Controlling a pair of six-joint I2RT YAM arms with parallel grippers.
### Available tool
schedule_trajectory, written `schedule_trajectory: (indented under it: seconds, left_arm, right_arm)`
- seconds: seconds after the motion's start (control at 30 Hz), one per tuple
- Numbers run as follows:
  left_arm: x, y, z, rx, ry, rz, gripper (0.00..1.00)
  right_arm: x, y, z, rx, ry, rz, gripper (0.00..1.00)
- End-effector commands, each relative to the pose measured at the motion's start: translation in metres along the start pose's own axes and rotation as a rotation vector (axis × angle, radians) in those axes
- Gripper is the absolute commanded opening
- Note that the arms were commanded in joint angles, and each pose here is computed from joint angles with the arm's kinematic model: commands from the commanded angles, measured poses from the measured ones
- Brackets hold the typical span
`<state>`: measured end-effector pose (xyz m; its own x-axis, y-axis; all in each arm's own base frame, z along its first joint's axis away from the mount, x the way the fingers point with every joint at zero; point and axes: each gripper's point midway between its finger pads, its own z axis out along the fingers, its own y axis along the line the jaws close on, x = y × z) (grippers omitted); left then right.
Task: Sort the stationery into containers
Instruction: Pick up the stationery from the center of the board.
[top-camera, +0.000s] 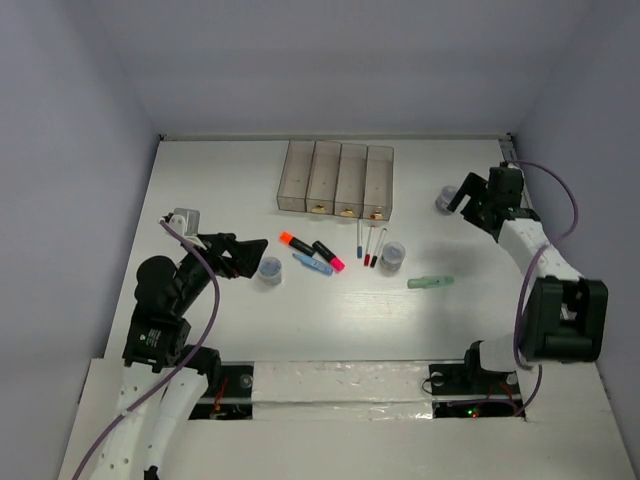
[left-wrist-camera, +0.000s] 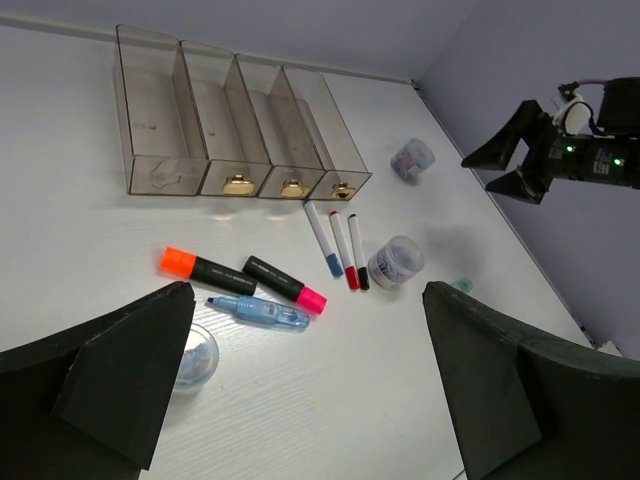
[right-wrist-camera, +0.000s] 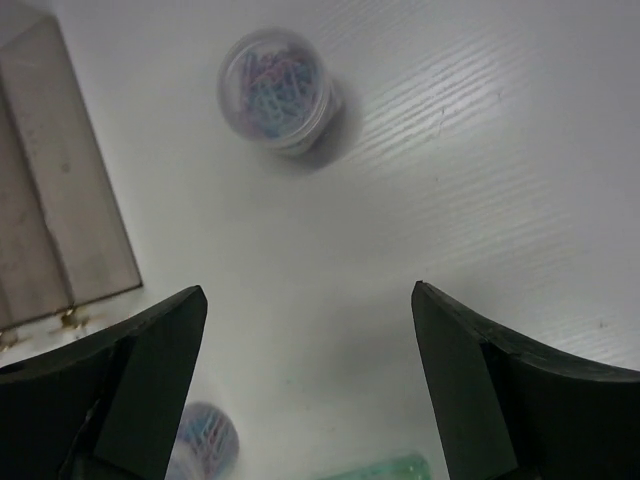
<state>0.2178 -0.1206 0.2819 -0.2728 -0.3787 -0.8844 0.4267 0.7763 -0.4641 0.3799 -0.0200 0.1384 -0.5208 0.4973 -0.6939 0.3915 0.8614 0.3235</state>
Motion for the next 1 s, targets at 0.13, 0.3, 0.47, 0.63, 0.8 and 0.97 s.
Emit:
schedule_trajectory:
  seconds: [0.13,0.3,0.47,0.63,0.8,0.97]
  left_arm:
    - [-0.001,0.001,0.007,0.003,0.005,-0.003,0.98]
    - [0.0,-0.001,0.006,0.012,0.008,-0.002,0.98]
    - [0.002,0.001,0.007,0.009,0.015,-0.005,0.98]
    - [0.004,0.003,0.01,0.0,0.023,-0.009,0.98]
    - [0.004,0.003,0.01,-0.002,0.023,-0.011,0.98]
    - [0.003,0.003,0.009,-0.003,0.021,-0.01,0.98]
  right_arm:
    - [-0.05,0.017,0.065,0.022,-0.056,-0.043,0.93]
    - [-0.038,0.02,0.109,0.022,0.041,-0.073,0.93]
    - [-0.042,0.029,0.124,0.013,0.054,-0.104,0.92]
    - [-0.04,0.038,0.133,0.027,0.06,-0.153,0.75]
    - [-0.037,0.044,0.131,0.044,0.063,-0.178,0.64]
    - [-0.032,0.041,0.13,0.073,0.094,-0.196,0.68]
